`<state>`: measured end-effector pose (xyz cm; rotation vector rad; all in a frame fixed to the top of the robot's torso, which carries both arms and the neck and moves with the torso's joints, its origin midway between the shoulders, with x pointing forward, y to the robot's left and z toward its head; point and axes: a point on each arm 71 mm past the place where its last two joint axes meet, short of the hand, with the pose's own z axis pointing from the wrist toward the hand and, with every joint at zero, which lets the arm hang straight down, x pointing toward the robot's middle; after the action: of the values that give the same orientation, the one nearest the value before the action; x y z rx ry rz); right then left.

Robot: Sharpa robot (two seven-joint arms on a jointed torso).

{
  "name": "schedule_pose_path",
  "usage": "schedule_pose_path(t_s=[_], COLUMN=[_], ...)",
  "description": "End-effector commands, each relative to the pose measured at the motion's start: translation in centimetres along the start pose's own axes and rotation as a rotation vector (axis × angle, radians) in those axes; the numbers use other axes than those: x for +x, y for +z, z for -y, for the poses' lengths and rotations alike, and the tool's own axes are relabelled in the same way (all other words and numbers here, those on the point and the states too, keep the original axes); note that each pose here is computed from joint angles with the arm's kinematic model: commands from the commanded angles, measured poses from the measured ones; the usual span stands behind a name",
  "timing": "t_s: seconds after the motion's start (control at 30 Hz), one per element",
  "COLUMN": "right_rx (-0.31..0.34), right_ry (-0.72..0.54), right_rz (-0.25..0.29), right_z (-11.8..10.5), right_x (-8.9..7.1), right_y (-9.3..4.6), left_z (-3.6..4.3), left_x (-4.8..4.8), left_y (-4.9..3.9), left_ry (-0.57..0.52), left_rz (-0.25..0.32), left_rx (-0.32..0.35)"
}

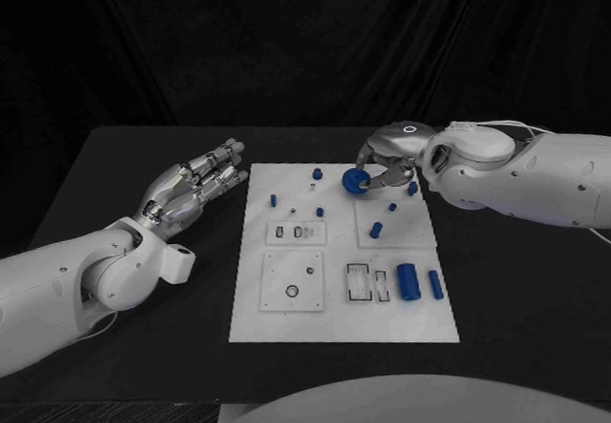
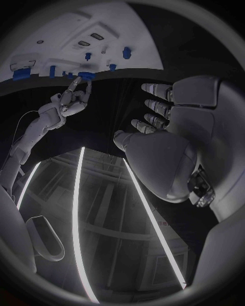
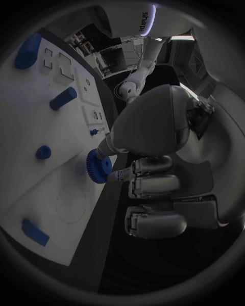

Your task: Assemble the parts on the task board

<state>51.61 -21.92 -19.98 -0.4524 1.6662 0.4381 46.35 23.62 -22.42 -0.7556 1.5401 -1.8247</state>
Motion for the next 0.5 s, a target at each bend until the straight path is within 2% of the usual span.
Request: schedule_pose_path(t_s=[0.03, 0.5], right_rx=[-0.003, -0.058], right_ry=[0.022, 0.028], right_rz=[0.009, -0.020], right_z=[-0.5, -3.7], right_x=[-0.2, -0.5], right_y=[0.5, 3.7], left_z=[0.43, 0.34], left_x=[0.23, 0.33], left_y=[0.08, 0.16], left_ry=[-0.012, -0.014], left_rz=[-0.013, -0.016], left_rx=[0.068, 0.058])
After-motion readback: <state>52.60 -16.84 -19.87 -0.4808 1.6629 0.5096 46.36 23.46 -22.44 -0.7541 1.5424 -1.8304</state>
